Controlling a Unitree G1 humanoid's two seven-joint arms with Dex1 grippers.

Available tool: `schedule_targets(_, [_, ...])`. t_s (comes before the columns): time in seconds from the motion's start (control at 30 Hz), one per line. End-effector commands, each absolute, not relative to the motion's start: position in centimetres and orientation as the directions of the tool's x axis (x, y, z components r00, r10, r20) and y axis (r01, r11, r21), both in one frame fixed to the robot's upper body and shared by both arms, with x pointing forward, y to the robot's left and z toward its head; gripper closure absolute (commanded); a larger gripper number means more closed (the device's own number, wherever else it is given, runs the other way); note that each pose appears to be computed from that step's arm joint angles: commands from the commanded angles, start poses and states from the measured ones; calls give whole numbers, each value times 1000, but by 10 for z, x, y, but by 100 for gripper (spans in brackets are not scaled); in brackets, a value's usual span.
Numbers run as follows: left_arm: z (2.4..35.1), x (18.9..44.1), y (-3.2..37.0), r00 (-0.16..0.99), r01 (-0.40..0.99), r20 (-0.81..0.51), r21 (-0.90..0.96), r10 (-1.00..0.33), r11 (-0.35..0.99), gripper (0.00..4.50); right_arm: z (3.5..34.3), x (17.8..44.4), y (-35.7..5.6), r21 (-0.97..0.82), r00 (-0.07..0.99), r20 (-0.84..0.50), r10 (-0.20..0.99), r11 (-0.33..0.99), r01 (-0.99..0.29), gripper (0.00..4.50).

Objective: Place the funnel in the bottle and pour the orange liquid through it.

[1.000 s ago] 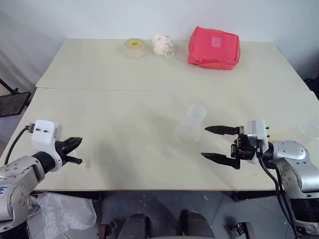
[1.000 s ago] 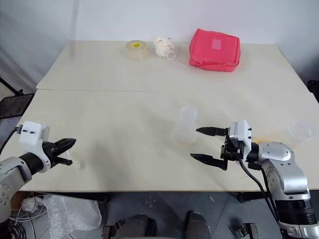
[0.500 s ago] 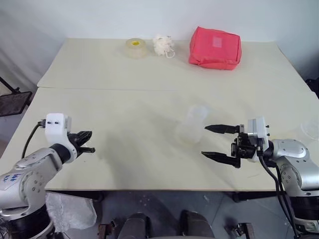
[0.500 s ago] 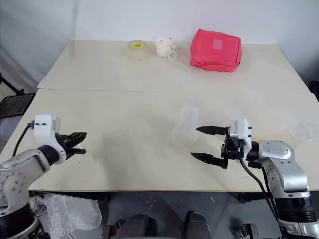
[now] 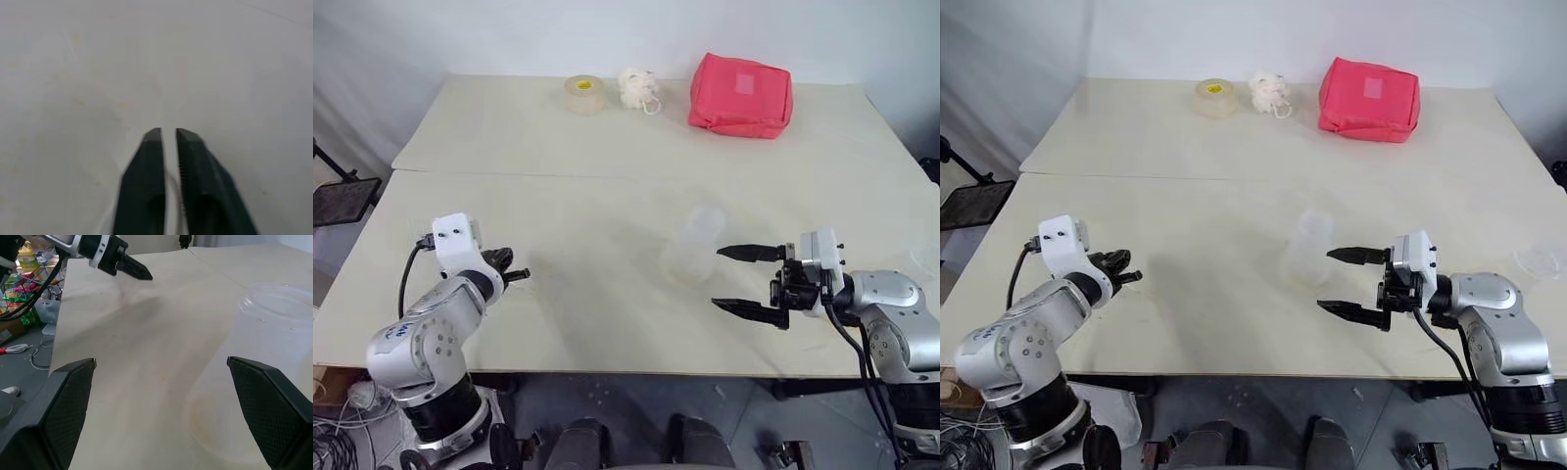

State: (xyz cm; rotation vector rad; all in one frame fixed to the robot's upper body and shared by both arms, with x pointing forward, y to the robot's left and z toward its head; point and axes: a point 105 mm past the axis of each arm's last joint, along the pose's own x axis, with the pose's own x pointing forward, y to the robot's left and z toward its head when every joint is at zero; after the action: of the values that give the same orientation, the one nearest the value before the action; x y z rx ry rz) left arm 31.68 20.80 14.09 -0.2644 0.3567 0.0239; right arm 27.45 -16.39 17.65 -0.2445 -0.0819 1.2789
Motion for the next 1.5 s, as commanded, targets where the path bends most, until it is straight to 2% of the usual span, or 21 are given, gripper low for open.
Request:
schedule_targets(0.03, [143,316,205,940,-54,-341,-234,-30,971,255,186,273,-166,-259,281,-71,957,254,-932,0])
schedule_targets(0.2, [145,308,213,932,-23,-361,-137,-29,990,99,185,274,-165,-259,278,-73,958,251,-932,0])
schedule_targets(0.5, [158,283,240,920,84,-376,-83,-109,993,99,185,275,-162,-259,270,-74,960,243,-935,0])
schedule_targets(0.67, [152,256,238,885,163,-418,-132,-204,978,99,186,275,-162,-260,272,-74,960,244,-934,0])
schedule_targets(0.9, [140,230,238,840,218,-477,-142,-260,966,99,187,276,-162,-259,265,-80,961,236,-937,0])
schedule_targets(1.27, [128,228,227,812,234,-514,-147,-276,961,99,188,278,-163,-259,261,-83,962,232,-937,0])
schedule_targets(1.37, [134,232,226,840,222,-482,-116,-250,968,156,189,278,-163,-266,267,-84,960,236,-935,0])
schedule_targets(1.5, [137,232,229,852,202,-469,-118,-234,972,282,190,277,-163,-271,272,-84,959,240,-932,0])
